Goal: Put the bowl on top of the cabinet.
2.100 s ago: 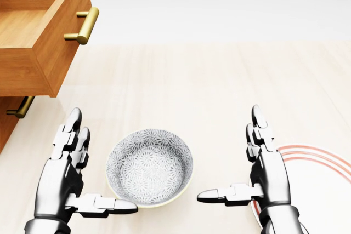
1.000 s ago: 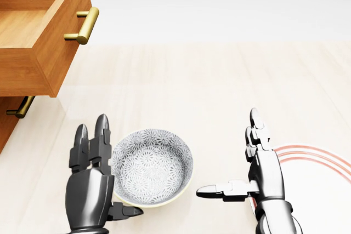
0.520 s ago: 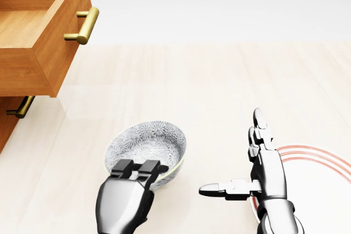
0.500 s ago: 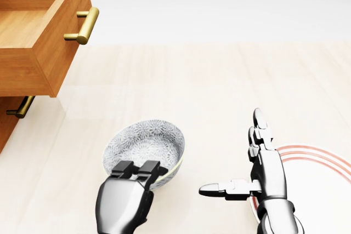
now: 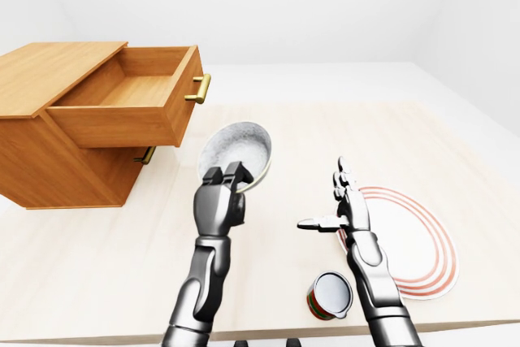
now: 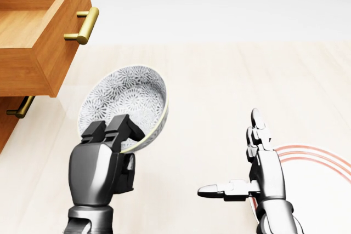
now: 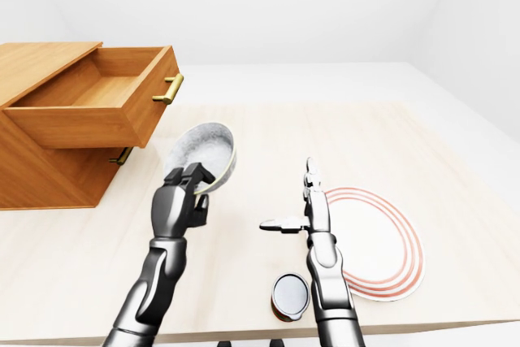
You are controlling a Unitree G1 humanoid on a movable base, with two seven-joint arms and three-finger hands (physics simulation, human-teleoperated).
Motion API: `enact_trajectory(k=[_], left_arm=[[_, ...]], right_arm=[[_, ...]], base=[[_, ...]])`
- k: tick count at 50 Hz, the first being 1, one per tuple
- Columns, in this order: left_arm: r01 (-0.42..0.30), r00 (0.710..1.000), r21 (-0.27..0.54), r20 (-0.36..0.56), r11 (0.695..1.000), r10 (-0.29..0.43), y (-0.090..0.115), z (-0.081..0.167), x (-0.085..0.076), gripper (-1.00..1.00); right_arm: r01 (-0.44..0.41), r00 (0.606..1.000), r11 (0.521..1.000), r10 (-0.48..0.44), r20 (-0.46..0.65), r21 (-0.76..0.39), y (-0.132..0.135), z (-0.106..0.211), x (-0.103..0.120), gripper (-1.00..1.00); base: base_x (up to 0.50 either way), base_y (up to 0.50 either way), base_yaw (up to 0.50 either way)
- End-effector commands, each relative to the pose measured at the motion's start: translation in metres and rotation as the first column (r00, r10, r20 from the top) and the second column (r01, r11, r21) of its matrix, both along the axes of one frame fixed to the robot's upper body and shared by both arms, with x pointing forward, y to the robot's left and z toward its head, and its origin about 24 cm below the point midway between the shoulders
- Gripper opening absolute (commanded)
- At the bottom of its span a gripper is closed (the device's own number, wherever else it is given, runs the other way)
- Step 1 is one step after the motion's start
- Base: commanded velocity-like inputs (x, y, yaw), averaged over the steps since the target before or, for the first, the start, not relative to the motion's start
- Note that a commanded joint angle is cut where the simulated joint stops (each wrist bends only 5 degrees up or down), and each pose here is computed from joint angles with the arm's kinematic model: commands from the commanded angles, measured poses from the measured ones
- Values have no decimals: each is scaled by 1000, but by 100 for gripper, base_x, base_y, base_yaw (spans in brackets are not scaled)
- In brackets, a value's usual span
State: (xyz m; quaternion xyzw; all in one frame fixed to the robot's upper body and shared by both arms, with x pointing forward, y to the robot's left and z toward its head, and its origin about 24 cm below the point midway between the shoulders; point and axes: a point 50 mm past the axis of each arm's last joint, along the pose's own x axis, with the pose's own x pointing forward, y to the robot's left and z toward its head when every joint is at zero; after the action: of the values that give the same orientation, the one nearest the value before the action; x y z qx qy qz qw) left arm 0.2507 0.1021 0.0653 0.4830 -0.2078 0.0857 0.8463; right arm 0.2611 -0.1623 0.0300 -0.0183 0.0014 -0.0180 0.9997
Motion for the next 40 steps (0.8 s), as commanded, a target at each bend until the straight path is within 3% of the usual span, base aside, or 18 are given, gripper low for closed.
enact_trajectory(k=[1, 8, 15, 23, 40], left_arm=[[54, 973, -180, 230, 982, -11, 18, 83, 8, -98], [142, 938, -199, 340, 970, -67, 22, 127, 14, -99], [142, 908, -238, 419, 961, -30, 41, 182, 10, -98], [176, 816, -169, 576, 970, -48, 59, 239, 5, -98], [33, 754, -245, 643, 969, 137, 126, 267, 10, -98]], right_arm=[[-14, 1000, 1000, 13, -7, -4, 4, -2, 0, 100], [-20, 1000, 1000, 20, -4, -6, 5, -1, 0, 100], [-26, 1000, 1000, 26, -5, -12, 7, -1, -1, 100], [-31, 1000, 999, 31, -2, -14, 8, -1, -1, 100], [-33, 999, 999, 33, 7, -22, 9, 1, -3, 100]], base=[[0, 0, 0], [0, 0, 0], [0, 0, 0], [0, 0, 0], [0, 0, 0]])
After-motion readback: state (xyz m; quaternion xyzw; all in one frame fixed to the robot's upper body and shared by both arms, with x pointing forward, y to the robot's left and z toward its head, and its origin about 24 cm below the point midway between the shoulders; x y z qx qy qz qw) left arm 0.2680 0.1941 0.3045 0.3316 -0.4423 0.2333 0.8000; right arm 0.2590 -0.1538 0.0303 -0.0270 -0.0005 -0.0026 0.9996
